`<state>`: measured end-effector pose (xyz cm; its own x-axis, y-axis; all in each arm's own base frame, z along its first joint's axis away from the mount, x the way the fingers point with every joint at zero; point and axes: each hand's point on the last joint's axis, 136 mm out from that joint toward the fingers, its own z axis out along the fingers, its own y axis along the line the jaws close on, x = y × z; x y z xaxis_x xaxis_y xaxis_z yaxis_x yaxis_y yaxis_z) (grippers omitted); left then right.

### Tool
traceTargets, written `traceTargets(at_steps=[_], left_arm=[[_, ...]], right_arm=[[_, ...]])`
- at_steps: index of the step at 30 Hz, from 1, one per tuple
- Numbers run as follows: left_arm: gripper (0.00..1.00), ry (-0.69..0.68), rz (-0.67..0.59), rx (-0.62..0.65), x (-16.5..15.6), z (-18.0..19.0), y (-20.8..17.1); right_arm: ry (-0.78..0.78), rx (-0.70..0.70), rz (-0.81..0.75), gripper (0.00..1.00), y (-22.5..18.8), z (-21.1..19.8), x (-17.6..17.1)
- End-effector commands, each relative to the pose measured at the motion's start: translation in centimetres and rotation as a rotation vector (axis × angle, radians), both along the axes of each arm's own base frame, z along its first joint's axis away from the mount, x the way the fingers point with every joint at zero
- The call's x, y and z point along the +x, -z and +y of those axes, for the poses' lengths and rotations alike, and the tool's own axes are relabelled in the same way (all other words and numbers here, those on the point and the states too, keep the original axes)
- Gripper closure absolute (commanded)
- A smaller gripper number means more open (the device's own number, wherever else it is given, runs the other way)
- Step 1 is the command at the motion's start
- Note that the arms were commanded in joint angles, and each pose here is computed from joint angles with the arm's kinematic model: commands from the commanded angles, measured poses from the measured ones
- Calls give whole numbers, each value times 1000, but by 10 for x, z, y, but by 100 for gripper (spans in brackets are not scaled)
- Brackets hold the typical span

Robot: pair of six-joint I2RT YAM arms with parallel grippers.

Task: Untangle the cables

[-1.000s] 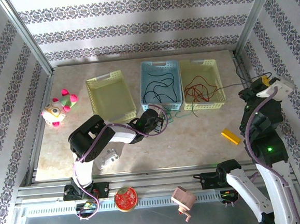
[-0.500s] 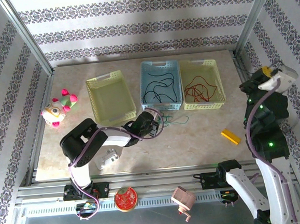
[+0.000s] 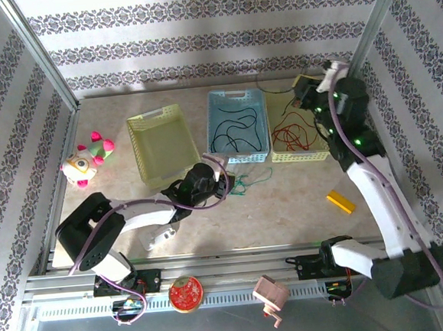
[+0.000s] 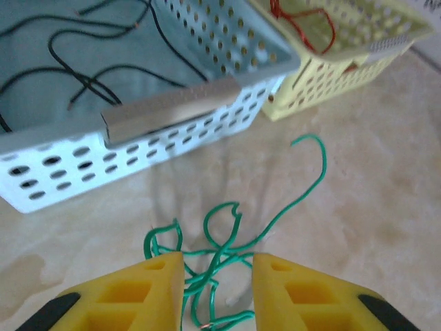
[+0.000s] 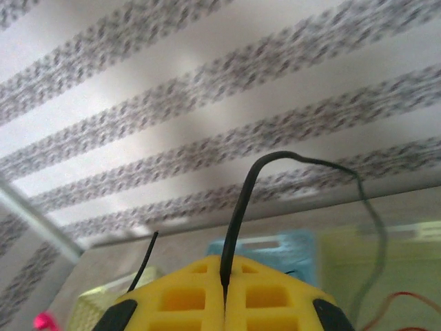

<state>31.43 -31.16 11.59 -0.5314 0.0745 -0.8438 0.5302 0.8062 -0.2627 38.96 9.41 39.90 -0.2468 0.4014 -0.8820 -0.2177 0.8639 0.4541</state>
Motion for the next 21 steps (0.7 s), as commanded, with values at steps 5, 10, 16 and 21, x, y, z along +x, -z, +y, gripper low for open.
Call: traceTargets(at_steps=[5,10,16,21], left_arm=[[60,-166,-61,-28,9,33,-18],[59,-260,-71,-11,9,56,-13],[58,-271,-44,8,8,59,-1],[57,-248,-27,15,11,51,5]], right_arm=[[-234,85,28,99,17,65,42],[-299,86,134,99,62,93,59],[-205,66,279,96,134,88,76],[-76,0,422,89,201,72,90]])
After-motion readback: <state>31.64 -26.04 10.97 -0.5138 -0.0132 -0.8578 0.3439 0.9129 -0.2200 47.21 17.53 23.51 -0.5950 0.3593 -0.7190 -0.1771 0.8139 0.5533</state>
